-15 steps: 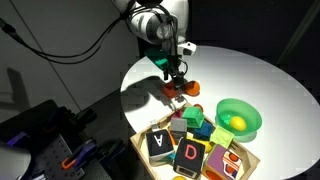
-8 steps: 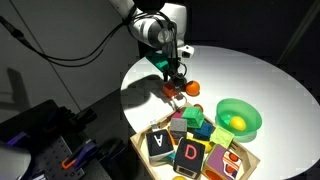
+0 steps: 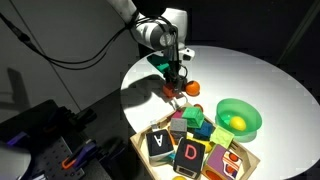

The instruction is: Put the orange block on the tray

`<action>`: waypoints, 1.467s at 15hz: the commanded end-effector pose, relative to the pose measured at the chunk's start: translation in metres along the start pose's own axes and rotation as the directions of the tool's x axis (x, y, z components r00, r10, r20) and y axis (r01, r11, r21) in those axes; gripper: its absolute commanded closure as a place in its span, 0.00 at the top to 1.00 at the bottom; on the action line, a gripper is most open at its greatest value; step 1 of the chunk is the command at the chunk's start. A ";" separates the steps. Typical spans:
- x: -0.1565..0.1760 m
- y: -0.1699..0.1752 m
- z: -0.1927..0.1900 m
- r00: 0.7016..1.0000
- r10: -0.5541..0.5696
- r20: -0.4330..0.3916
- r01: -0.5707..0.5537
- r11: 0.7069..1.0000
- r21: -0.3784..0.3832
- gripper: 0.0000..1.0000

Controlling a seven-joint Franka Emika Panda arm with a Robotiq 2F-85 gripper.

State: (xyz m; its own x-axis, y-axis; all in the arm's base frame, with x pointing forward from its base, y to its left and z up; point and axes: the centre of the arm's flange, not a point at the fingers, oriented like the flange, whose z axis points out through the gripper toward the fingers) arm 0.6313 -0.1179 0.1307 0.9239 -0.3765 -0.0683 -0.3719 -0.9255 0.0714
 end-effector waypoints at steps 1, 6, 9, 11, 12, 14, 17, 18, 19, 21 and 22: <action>0.001 0.000 -0.025 0.999 0.032 0.002 -0.032 0.999 -0.021 0.34; -0.013 0.022 -0.072 0.996 0.080 0.051 -0.079 0.997 -0.014 0.27; -0.020 0.046 -0.098 0.988 0.141 0.061 -0.139 0.990 -0.037 0.25; -0.025 0.064 -0.112 0.982 0.178 0.064 -0.175 0.983 -0.050 0.25; -0.028 0.074 -0.118 0.979 0.195 0.065 -0.192 0.980 -0.052 0.25; -0.035 0.093 -0.127 0.975 0.215 0.064 -0.211 0.976 -0.054 0.25; -0.044 0.123 -0.137 0.968 0.243 0.060 -0.240 0.970 -0.047 0.25; -0.046 0.134 -0.139 0.966 0.254 0.055 -0.251 0.967 -0.046 0.25; -0.048 0.144 -0.140 0.963 0.263 0.055 -0.261 0.964 -0.046 0.25; -0.052 0.168 -0.142 0.957 0.286 0.049 -0.284 0.958 -0.039 0.25; -0.052 0.179 -0.142 0.953 0.300 0.047 -0.298 0.954 -0.037 0.25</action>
State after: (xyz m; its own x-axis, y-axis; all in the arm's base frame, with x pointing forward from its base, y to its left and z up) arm 0.5525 -0.2378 0.2752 0.7753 -0.6232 -0.1025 -0.6107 -0.7811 0.1301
